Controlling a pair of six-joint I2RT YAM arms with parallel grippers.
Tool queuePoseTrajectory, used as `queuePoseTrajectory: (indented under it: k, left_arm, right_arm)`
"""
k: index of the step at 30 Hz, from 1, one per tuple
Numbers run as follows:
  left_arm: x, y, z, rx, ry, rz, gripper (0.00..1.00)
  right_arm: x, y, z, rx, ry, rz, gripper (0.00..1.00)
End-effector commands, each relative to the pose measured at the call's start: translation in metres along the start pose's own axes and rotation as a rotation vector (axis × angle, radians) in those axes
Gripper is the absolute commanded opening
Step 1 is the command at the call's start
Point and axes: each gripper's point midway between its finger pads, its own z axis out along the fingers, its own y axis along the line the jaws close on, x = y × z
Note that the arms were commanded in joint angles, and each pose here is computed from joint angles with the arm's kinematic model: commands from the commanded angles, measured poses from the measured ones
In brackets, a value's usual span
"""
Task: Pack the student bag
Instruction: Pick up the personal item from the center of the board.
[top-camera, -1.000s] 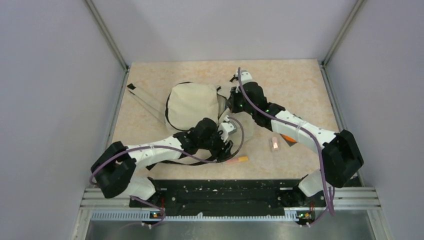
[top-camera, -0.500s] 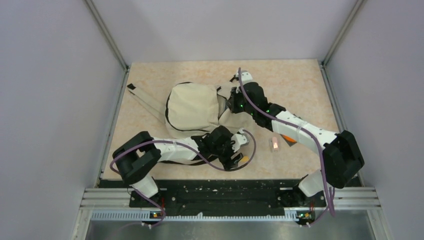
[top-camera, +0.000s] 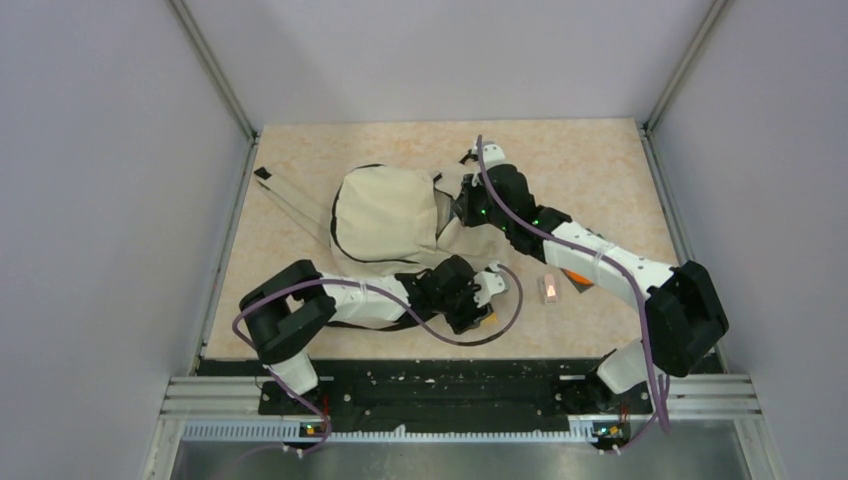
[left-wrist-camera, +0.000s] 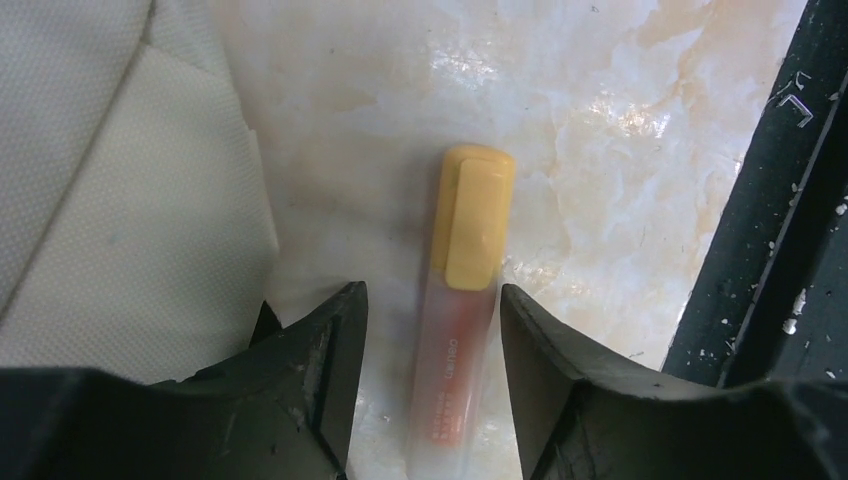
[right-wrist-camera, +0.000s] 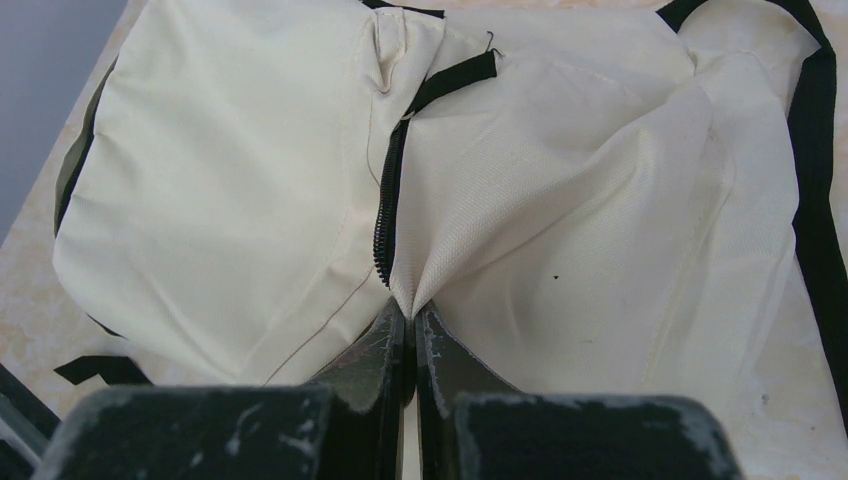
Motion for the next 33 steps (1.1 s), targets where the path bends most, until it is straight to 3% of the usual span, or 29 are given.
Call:
queuePoseTrajectory:
  k: [1, 6, 11, 23, 33]
  left_arm:
    - [0.014, -0.005, 0.008, -0.029, 0.063, 0.042, 0.56]
    - [0.032, -0.006, 0.009, -0.062, 0.107, 0.027, 0.38]
    - [0.024, -0.004, -0.003, -0.108, 0.024, -0.016, 0.27]
    - [-0.038, 0.008, -0.054, -0.225, -0.241, -0.327, 0.2]
    - [-0.069, 0.04, -0.135, -0.301, -0.338, -0.45, 0.2]
  right_arm:
    - [-0.05, 0.016, -0.02, -0.053, -0.158, 0.014, 0.0]
    - [-0.049, 0.016, -0.02, -0.051, -0.157, 0.015, 0.0]
    - [-0.048, 0.014, -0.021, -0.044, -0.161, 0.016, 0.0]
    - [-0.052, 0.014, -0.024, -0.044, -0.174, 0.019, 0.0]
    - [-0.056, 0.014, -0.027, -0.043, -0.189, 0.022, 0.0]
